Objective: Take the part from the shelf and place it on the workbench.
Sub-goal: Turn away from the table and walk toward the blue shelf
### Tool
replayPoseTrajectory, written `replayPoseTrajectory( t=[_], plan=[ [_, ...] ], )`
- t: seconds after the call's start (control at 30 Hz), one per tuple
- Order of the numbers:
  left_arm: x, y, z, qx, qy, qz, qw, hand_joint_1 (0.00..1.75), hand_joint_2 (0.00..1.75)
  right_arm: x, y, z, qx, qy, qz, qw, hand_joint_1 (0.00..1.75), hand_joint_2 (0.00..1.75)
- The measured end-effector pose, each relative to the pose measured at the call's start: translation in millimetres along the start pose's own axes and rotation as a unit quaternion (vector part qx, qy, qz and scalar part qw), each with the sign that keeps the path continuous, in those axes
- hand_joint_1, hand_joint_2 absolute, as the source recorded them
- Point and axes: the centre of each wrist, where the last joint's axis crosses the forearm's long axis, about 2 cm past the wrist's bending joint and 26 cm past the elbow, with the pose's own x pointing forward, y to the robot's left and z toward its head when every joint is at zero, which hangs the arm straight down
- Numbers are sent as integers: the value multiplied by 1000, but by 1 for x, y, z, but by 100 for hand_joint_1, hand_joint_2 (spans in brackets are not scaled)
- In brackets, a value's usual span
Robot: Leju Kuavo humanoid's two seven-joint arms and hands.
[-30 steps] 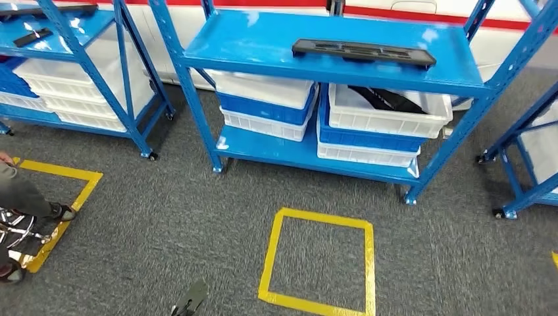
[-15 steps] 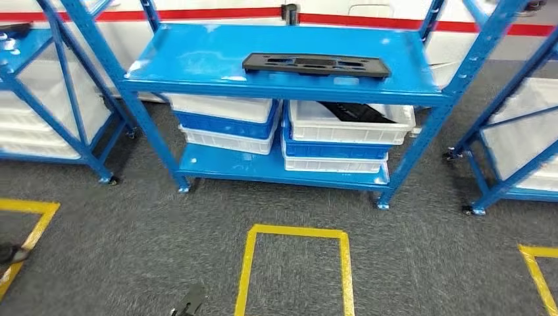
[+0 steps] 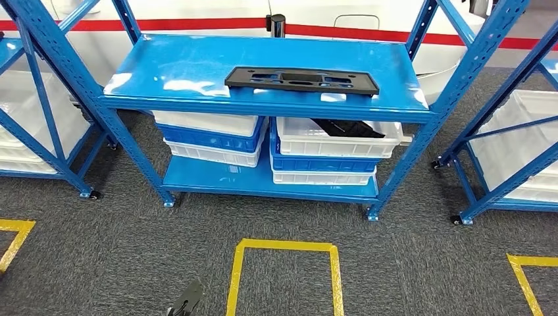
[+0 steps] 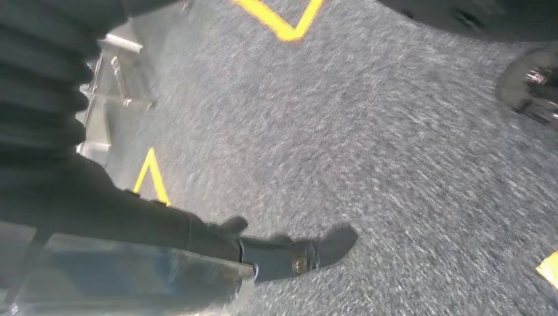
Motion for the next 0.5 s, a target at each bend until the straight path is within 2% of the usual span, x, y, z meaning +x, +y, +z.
replayPoseTrajectory(
  t=[0.5],
  plan=[
    [2, 1, -1, 1, 0, -2, 1000, 0, 0, 2, -3, 0, -2, -2, -3, 1000, 0, 0]
  ],
)
